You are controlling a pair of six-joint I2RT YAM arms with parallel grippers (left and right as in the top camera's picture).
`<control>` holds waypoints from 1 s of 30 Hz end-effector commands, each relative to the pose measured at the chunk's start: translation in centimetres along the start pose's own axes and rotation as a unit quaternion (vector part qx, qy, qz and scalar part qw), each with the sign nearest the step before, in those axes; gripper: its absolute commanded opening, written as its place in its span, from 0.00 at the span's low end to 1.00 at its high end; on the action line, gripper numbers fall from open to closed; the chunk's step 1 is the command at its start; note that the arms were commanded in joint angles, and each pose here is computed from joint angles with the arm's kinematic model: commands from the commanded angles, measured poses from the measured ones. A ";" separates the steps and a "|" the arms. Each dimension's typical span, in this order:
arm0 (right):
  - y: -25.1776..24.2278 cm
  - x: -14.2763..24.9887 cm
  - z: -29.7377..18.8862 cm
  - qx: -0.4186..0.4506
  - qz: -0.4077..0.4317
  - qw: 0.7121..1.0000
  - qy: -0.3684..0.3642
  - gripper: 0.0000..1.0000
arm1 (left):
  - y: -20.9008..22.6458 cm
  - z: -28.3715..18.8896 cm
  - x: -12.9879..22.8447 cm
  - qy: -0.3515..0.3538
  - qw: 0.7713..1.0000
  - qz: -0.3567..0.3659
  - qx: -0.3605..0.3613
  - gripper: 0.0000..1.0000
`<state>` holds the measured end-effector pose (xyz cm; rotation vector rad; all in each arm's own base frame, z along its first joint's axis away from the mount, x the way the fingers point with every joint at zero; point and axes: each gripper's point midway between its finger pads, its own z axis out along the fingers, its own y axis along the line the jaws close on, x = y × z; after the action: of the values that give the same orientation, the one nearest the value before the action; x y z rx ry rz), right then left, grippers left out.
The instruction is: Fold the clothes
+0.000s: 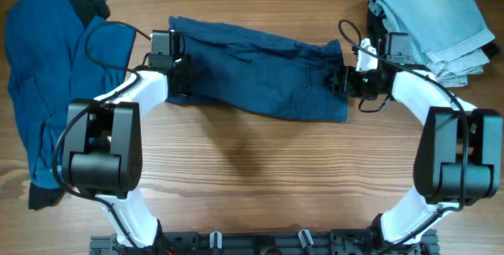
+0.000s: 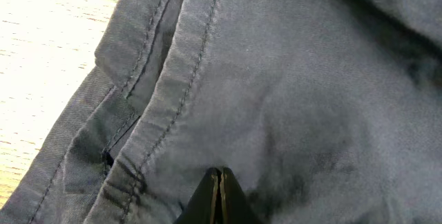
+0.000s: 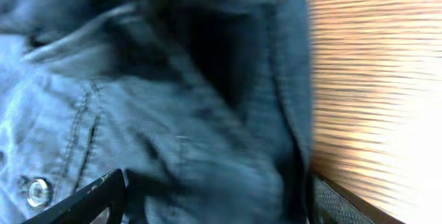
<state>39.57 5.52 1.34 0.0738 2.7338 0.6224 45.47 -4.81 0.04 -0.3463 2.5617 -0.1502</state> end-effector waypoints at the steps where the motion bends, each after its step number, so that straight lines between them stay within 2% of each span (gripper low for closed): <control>1: 0.9 1.6 2.0 0.002 -0.011 0.999 0.031 0.79 | 1.3 2.0 2.9 0.040 0.999 0.009 -0.021 0.04; 2: 1.1 1.7 2.1 0.001 -0.014 0.999 0.031 0.75 | 1.3 2.0 2.9 0.040 0.999 0.009 -0.021 0.04; 5: 0.9 1.6 2.2 0.010 -0.005 1.000 0.029 0.37 | 1.3 2.0 2.9 0.041 0.999 0.009 -0.021 0.04; 10: -1.0 1.4 0.9 0.029 0.042 0.998 0.026 0.04 | 1.4 1.9 3.1 0.044 0.999 0.009 -0.022 0.04; 16: -3.1 -0.7 -5.0 0.042 0.079 0.996 -0.032 0.04 | 1.8 1.8 4.1 0.065 0.997 0.010 -0.030 0.04; 19: -2.0 -1.6 -7.5 0.033 0.059 0.996 -0.061 0.04 | 1.0 1.8 4.5 0.075 0.997 0.009 -0.010 0.04; 23: 3.3 -1.2 -7.2 -0.007 0.000 0.999 -0.051 0.05 | 0.6 1.8 4.6 0.077 0.997 0.010 -0.004 0.04; 26: 9.7 -0.2 -5.4 -0.041 -0.075 0.996 -0.032 0.04 | -0.1 1.7 4.8 0.076 0.997 0.017 0.000 0.04; 30: 16.1 -0.6 -4.7 -0.088 -0.107 0.989 -0.056 0.04 | -1.3 1.7 4.8 0.069 0.997 0.028 0.010 0.04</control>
<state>37.46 15.01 9.39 -0.1863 2.6137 0.6998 44.96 -7.09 -0.02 -0.2926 2.6018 -0.2351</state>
